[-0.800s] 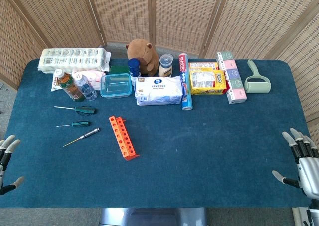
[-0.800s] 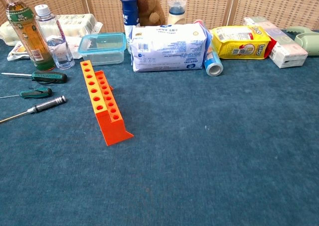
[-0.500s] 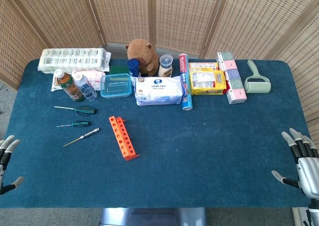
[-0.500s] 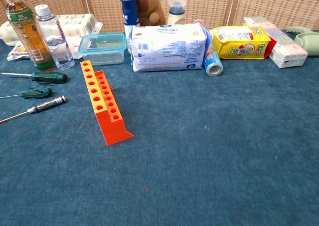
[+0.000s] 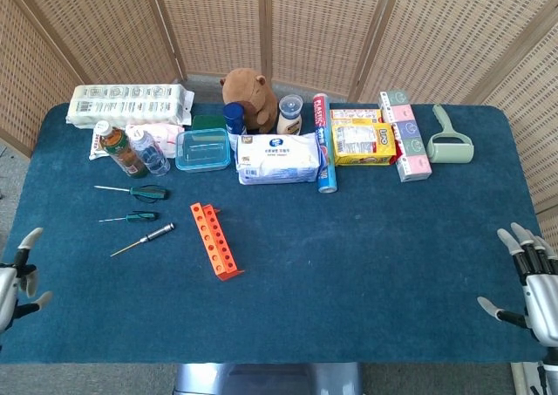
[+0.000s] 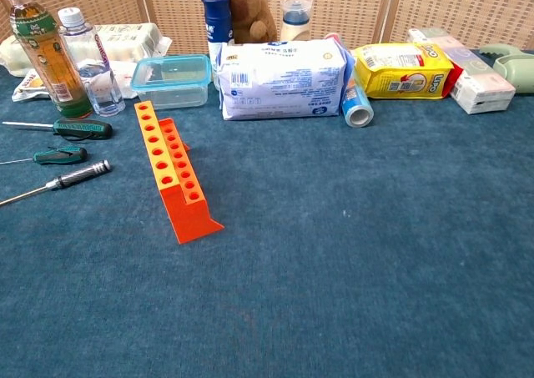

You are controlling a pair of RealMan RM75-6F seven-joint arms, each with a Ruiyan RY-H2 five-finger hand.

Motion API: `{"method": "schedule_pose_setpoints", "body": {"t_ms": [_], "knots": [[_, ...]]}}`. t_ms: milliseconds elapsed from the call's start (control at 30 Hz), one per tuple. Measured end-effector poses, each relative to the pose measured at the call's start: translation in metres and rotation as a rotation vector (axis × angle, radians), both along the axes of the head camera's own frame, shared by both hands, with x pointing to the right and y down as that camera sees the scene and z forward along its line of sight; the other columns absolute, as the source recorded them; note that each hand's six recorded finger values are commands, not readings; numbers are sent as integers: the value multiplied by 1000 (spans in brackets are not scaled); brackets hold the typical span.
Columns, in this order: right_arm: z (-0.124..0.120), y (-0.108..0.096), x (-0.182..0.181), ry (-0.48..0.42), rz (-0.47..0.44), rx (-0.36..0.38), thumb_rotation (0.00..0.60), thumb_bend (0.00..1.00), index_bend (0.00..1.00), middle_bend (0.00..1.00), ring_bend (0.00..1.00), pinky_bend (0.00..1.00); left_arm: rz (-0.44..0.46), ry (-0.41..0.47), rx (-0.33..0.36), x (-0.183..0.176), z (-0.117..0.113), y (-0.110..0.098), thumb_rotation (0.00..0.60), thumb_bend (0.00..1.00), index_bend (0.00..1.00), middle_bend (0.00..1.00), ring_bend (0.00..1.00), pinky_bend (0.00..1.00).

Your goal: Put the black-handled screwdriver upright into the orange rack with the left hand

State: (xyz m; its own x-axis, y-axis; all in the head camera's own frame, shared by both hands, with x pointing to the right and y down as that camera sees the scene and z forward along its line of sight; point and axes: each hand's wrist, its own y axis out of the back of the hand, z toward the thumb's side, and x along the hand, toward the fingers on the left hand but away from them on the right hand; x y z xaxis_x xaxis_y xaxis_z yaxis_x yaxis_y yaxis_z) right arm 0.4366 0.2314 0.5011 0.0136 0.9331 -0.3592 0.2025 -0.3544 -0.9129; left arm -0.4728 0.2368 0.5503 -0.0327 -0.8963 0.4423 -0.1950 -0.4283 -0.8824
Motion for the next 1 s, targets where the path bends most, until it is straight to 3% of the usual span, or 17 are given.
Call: {"method": "schedule_pose_setpoints", "body": {"t_ms": [200, 433, 600, 1000], "knots": [[-2, -2, 4, -6, 19, 6, 600, 51, 29, 0, 0, 0, -41, 29, -63, 4, 25, -26, 600, 161, 282, 996, 959, 973], [-2, -3, 6, -16, 22, 2, 600, 51, 35, 0, 0, 0, -115, 60, -152, 22, 58, -59, 600, 217, 288, 996, 959, 973], [-4, -5, 9, -26, 30, 2, 600, 51, 38, 0, 0, 0, -143, 61, -200, 44, 79, -76, 600, 179, 288, 996, 959, 973], [-5, -7, 12, -52, 35, -1, 600, 51, 45, 0, 0, 0, -17, -56, -379, 106, 128, -94, 600, 108, 288, 996, 959, 973]]}}
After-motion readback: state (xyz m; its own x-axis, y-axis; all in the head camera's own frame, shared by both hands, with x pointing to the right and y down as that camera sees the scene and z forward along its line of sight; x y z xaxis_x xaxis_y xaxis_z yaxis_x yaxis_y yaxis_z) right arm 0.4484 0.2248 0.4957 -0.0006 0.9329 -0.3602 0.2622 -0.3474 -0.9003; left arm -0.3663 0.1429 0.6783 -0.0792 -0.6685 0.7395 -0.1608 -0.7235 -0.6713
